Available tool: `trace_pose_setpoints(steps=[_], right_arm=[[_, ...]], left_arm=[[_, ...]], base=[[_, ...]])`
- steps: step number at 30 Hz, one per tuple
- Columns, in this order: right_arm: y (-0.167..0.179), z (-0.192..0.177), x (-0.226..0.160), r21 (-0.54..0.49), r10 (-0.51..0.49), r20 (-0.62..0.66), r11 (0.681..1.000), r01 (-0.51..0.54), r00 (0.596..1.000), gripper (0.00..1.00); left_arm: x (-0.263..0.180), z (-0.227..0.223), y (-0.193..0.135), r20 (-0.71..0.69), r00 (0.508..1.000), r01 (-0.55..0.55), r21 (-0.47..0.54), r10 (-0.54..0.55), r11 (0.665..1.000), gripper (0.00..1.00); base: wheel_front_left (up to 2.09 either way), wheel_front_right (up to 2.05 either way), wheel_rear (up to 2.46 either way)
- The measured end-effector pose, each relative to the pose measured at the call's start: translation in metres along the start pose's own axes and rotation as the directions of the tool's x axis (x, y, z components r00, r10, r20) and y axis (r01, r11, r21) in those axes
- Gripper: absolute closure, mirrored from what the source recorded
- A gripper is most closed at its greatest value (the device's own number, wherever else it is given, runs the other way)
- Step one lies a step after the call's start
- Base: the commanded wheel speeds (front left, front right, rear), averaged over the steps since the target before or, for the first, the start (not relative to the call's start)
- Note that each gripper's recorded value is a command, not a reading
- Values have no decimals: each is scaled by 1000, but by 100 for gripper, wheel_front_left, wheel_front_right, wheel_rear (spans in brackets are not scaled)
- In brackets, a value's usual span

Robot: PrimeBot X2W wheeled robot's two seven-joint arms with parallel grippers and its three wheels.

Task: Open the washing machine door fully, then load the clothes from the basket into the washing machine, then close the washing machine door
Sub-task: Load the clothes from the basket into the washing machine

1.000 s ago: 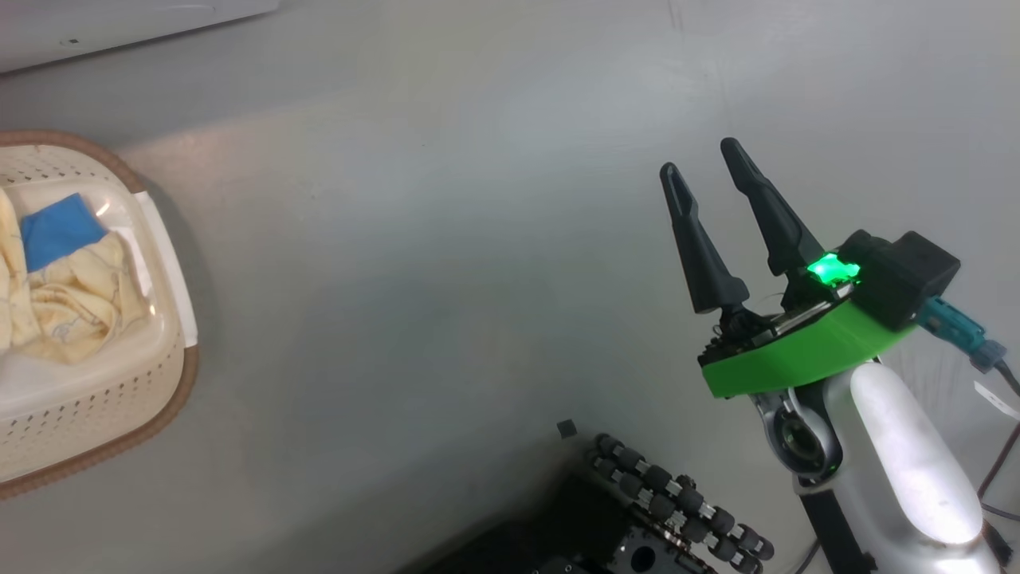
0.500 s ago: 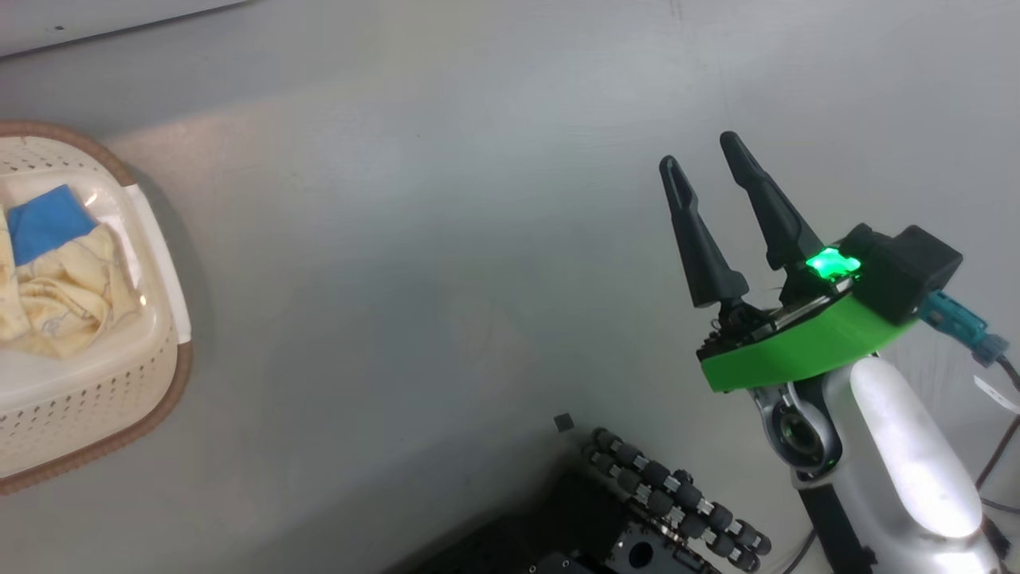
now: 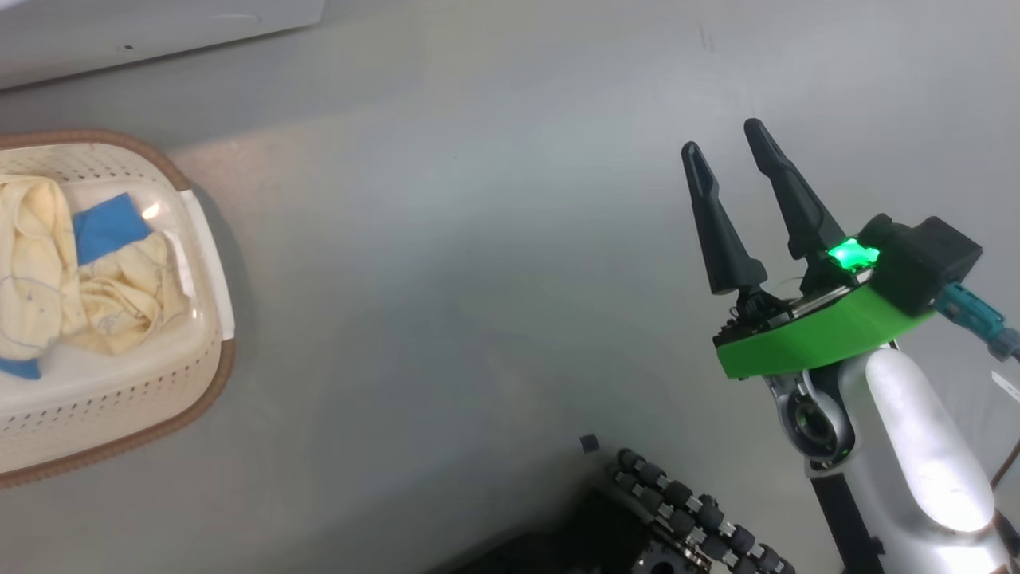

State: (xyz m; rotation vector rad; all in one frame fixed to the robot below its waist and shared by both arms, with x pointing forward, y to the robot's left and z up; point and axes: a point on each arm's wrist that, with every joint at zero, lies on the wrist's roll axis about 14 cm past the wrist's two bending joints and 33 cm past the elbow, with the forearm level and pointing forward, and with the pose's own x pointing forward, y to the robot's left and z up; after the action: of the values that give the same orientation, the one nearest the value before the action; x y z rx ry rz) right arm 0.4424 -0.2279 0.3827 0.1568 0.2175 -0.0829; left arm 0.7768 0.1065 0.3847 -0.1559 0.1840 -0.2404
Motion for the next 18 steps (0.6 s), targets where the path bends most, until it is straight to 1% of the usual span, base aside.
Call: trace_pose_setpoints(steps=[5, 10, 14, 18], right_arm=[[3, 12, 0, -13, 11, 32, 1000, -10, 999, 0], [7, 22, -3, -26, 22, 59, 999, -21, 998, 0], [9, 33, -7, -38, 27, 86, 999, -24, 996, 0], [11, 35, -15, -42, 29, 92, 999, -25, 995, 0]], left_arm=[[-21, -7, -8, -8, 1000, 2, 31, -2, 1000, 0], [-46, -2, -16, 27, 1000, 2, 45, -4, 999, 0], [-74, -6, -25, 38, 999, 10, 39, -11, 999, 0], [-107, -9, -32, 45, 999, 8, 67, -11, 998, 0]], base=[[0, 0, 0], [0, 0, 0], [0, 0, 0], [0, 0, 0]])
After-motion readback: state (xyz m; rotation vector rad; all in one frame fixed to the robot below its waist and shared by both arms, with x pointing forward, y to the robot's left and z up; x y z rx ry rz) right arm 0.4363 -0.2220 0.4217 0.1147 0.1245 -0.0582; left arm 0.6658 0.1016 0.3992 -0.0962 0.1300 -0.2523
